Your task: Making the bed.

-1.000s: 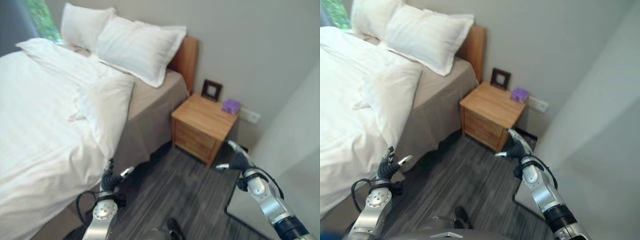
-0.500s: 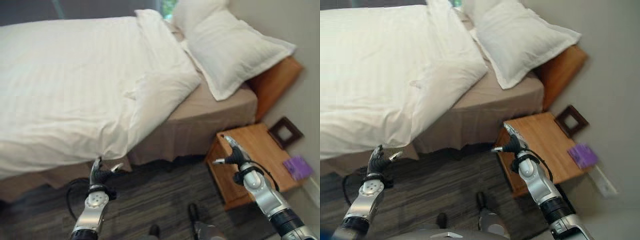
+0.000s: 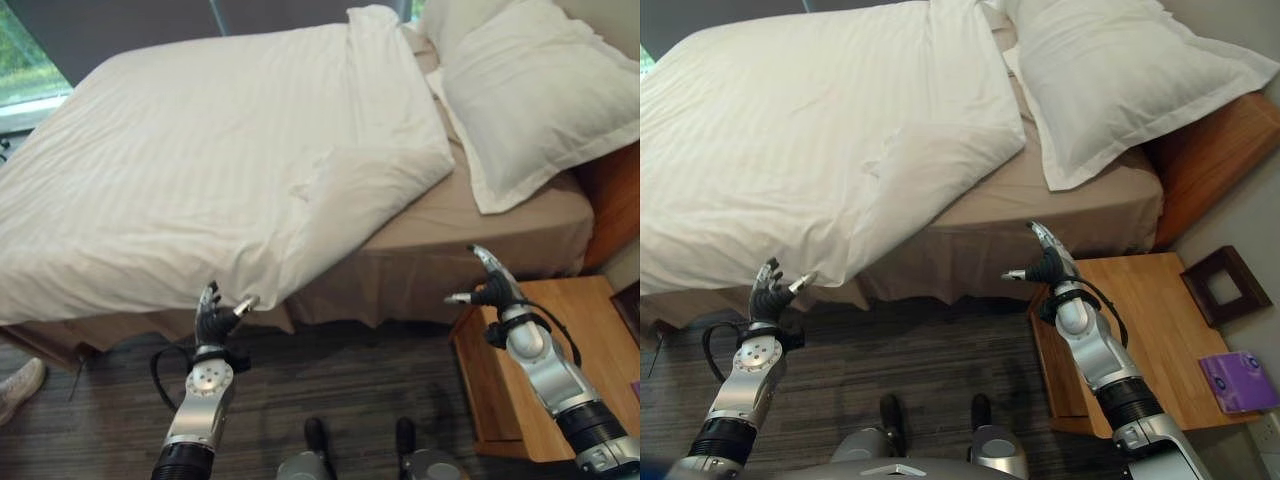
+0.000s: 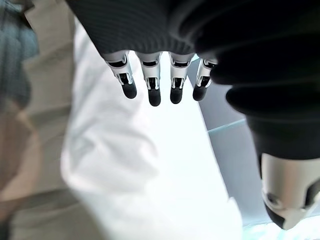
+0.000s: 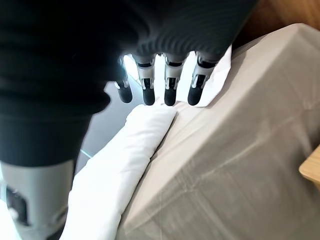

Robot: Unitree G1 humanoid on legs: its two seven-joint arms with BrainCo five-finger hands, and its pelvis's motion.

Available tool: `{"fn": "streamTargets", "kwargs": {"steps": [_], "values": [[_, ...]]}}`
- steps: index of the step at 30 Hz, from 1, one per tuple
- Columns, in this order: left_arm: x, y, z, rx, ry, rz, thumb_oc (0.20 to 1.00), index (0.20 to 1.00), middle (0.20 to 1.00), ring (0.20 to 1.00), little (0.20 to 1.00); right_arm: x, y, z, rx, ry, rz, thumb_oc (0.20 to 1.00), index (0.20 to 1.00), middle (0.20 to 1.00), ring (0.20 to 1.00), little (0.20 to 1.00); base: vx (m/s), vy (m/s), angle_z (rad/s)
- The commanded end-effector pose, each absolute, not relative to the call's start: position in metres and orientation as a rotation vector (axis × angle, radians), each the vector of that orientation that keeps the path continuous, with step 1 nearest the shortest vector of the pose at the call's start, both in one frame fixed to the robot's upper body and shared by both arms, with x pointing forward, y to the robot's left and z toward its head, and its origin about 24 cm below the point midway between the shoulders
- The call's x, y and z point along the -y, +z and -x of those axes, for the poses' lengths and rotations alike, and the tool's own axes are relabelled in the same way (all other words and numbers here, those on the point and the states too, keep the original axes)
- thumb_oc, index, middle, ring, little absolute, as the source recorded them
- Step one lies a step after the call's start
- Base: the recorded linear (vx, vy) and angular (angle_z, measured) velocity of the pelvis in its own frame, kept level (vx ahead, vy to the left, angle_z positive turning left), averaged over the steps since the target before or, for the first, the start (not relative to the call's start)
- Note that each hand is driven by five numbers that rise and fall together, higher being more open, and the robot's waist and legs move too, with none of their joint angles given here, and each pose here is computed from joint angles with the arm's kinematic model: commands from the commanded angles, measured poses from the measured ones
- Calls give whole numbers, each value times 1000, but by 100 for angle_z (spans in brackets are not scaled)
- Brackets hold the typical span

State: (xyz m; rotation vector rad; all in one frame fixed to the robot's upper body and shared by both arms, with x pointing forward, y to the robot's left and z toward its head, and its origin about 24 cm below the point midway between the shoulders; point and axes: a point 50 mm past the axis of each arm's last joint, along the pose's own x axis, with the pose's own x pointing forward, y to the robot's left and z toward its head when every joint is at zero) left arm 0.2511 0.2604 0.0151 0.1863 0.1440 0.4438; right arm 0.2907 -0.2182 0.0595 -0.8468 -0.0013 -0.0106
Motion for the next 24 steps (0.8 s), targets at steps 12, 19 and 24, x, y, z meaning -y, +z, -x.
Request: {"fn": "streamTargets", "kwargs": {"steps": [12, 19, 24], "values": [[-310, 42, -243, -95, 515, -311, 1000, 1000, 1000, 1000, 1000, 223, 82, -302, 88, -97, 866, 1000, 1000, 1000, 1000, 1000, 213, 210, 12], [-310, 66, -253, -11, 470, -369, 1000, 1000, 1000, 1000, 1000, 241, 100, -316, 103, -207, 881, 1000, 1000, 1000, 1000, 1000, 144, 19, 3], [-311, 78, -253, 61, 487, -366, 1000, 1000, 1000, 1000, 1000, 227, 147, -342, 270, -223, 979, 1000, 1000, 1000, 1000, 1000, 168, -198, 35]]}}
